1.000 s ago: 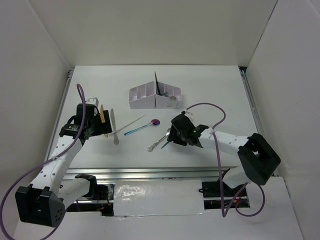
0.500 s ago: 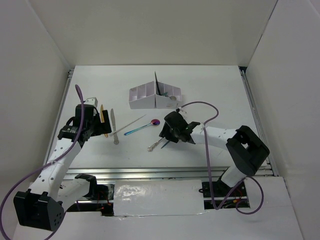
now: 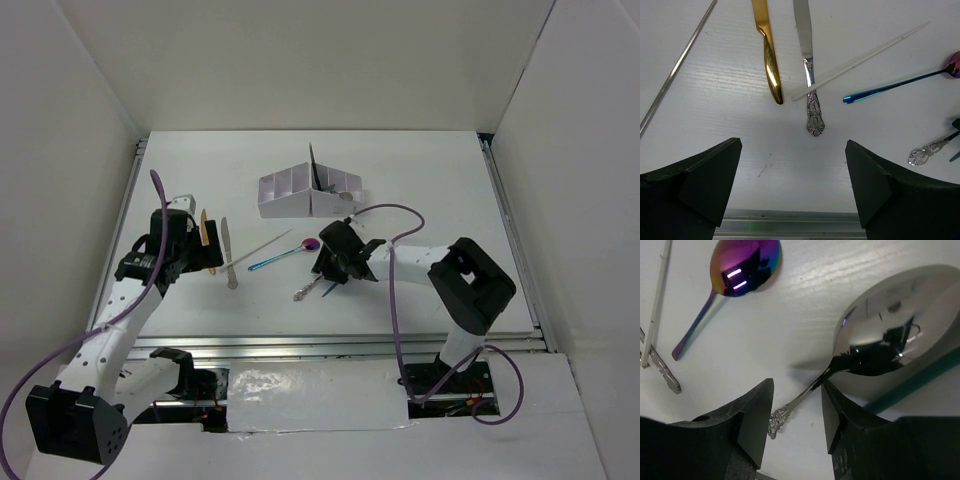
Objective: Sort the eating utensils into containers
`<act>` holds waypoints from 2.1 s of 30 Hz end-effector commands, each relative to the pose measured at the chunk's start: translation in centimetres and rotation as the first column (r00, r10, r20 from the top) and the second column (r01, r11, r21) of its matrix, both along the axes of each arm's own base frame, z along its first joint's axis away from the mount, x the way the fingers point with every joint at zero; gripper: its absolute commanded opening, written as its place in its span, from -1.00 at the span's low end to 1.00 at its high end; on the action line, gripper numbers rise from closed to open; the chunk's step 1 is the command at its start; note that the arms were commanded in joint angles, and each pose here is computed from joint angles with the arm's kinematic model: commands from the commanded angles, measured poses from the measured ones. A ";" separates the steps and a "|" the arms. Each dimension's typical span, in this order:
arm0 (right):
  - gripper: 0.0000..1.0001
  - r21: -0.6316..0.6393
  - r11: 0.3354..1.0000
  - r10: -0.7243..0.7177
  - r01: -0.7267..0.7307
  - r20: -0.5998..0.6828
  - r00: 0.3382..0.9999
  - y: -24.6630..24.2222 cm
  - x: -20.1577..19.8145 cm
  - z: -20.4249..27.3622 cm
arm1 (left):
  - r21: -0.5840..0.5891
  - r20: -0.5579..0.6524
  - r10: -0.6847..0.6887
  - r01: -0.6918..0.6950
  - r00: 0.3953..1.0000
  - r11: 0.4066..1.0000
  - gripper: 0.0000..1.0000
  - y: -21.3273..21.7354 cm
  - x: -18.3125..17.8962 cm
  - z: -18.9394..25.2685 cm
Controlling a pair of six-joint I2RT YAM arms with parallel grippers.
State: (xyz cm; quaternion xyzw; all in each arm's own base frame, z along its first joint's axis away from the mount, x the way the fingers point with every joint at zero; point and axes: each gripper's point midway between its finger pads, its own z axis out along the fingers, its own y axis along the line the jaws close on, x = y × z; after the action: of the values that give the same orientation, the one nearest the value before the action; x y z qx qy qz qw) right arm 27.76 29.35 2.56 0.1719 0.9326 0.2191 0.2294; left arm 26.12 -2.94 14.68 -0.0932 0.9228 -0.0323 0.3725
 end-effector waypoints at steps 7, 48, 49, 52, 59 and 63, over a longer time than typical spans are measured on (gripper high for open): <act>-0.08 -0.050 0.996 -0.068 0.068 0.016 0.998 0.8 3.1 -0.6 | -0.009 0.023 -0.020 0.020 1.000 1.000 0.99 -0.6 0.3 0.7; -0.75 -0.219 0.900 -0.364 0.376 0.092 0.927 -6.3 5.2 -0.4 | -0.001 -0.019 -0.106 0.106 0.994 0.994 0.99 -3.0 -0.1 -0.4; -0.79 -0.215 0.904 -0.358 0.370 0.098 0.929 -6.3 5.2 -0.2 | -0.001 -0.019 -0.106 0.106 0.994 0.994 0.99 -3.0 0.0 -0.4; -0.94 -0.190 0.904 -0.364 0.382 0.122 0.923 -6.7 5.1 1.0 | -0.001 -0.020 -0.106 0.106 0.994 0.994 0.99 -3.0 0.0 -0.4; -1.00 -0.110 0.926 -0.340 0.362 0.176 0.924 -7.2 4.2 4.3 | -0.010 -0.020 -0.111 0.110 0.994 0.994 0.99 -3.2 0.0 -0.4; -1.00 -0.105 0.933 -0.310 0.344 0.249 0.918 -8.2 4.3 7.2 | -0.011 -0.022 -0.112 0.111 0.994 0.994 0.99 -3.2 0.0 -0.5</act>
State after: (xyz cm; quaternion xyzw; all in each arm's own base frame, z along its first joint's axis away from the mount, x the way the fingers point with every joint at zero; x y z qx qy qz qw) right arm 31.24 22.30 6.72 0.2941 0.8864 0.1240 0.3354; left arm 25.76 -5.71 13.73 -0.0443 0.9335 -0.0474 0.3526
